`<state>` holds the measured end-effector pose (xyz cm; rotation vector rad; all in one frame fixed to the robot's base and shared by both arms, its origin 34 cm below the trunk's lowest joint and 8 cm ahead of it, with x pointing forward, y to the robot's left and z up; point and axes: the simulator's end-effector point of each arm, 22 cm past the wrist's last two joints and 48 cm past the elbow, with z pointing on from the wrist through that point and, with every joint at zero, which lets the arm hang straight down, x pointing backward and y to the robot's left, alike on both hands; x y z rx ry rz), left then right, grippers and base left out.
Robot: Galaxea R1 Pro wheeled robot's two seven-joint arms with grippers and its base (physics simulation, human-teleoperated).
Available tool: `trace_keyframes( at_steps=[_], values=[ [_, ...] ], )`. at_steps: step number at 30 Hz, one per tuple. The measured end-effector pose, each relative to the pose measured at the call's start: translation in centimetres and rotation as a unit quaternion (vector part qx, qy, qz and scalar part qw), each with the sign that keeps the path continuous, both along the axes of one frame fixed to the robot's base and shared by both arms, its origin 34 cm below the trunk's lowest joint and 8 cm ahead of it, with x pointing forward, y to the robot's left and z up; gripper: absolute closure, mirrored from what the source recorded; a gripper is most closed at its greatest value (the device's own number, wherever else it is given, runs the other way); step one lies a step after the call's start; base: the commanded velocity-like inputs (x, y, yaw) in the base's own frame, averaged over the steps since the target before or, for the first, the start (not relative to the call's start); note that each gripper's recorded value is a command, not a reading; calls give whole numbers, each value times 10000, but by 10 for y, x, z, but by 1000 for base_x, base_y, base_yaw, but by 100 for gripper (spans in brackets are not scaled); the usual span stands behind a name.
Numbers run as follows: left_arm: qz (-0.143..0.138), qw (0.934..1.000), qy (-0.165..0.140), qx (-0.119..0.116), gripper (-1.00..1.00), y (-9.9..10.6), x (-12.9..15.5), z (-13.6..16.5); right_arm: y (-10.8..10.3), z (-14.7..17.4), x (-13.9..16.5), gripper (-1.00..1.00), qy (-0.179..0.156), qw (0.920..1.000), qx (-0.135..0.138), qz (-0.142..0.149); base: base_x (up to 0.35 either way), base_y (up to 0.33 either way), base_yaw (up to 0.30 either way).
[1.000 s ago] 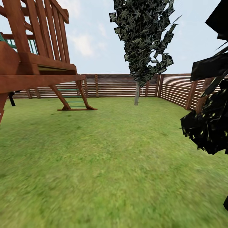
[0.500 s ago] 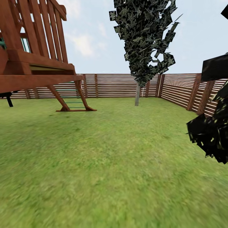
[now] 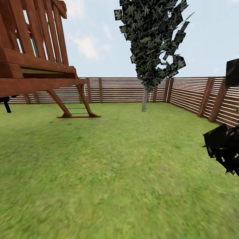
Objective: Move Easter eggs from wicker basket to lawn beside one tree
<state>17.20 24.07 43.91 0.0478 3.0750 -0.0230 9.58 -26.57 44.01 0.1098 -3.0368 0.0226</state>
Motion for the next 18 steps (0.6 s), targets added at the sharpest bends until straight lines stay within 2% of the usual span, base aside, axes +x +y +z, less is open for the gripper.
trace_keyframes(
  at_steps=[18],
  values=[
    [0, 10000, -1, 0, -100, 0, 0, 0, 0, 0, 0, -100, 1, 10000, -1, 0, 313, -6, 0]
  ],
)
